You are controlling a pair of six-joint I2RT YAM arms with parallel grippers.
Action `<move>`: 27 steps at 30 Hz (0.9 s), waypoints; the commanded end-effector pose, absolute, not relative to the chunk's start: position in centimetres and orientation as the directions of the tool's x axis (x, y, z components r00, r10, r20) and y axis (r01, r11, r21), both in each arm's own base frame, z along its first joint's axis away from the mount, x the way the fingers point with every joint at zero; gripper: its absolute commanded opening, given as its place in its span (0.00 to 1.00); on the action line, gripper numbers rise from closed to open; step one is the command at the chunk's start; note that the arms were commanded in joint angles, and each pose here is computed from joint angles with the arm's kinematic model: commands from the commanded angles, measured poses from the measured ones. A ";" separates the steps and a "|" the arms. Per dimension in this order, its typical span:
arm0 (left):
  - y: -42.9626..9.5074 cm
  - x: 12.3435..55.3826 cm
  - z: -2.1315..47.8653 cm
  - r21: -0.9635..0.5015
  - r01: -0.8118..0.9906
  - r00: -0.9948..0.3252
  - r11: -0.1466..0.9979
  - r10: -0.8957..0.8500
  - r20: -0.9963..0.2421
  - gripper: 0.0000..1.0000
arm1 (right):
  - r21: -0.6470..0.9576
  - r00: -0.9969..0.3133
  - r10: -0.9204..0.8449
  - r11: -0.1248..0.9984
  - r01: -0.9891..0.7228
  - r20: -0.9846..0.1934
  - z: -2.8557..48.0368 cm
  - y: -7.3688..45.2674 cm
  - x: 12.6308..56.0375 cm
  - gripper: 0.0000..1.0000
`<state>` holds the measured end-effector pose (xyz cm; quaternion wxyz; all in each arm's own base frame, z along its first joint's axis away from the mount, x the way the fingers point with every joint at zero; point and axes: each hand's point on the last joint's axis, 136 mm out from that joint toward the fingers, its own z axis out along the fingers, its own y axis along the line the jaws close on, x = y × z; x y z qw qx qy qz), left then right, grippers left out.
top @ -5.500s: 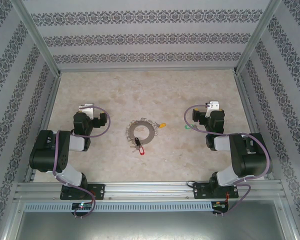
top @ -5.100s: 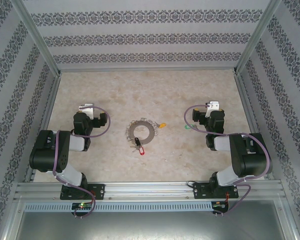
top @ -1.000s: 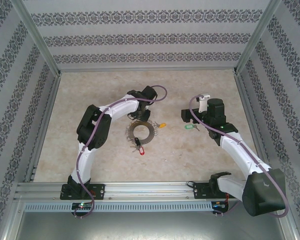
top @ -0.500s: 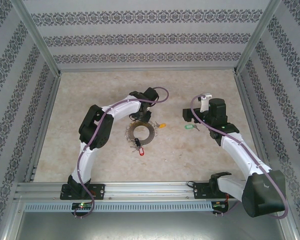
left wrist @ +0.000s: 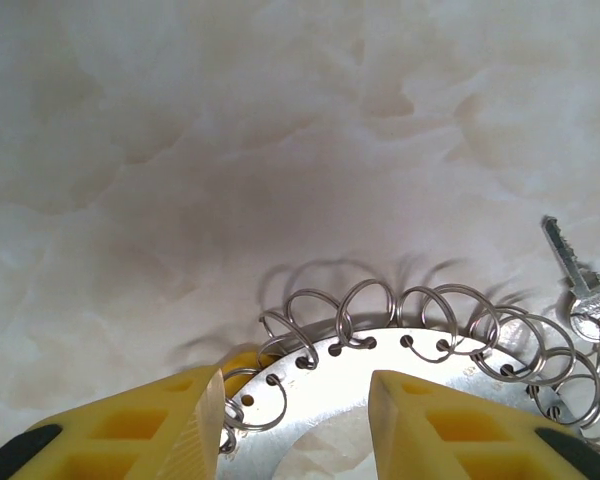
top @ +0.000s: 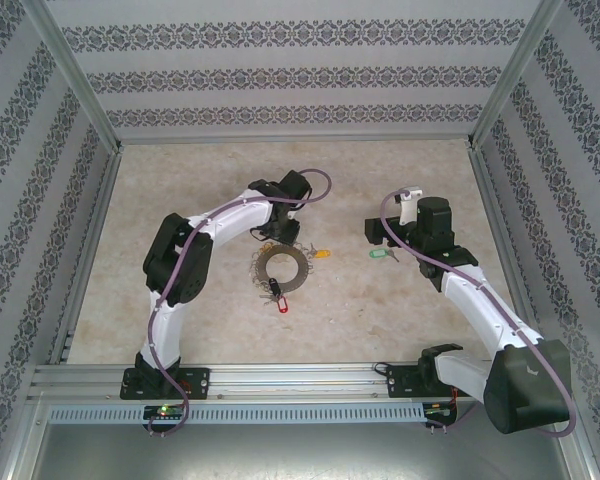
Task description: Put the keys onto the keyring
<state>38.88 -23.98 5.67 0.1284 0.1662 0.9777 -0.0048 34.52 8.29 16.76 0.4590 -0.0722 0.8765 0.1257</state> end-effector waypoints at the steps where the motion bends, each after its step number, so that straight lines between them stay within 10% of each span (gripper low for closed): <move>1: -23.3 38.6 5.7 0.026 0.298 -0.927 0.954 0.296 -0.231 0.41 | 0.164 -0.574 -0.009 0.954 -0.249 -0.819 16.5 8.4 34.5 0.98; 27: -23.7 39.5 2.8 0.085 0.274 -0.938 0.958 0.286 -0.195 0.27 | 0.134 -0.560 -0.024 0.962 -0.239 -0.828 16.8 7.9 34.3 0.98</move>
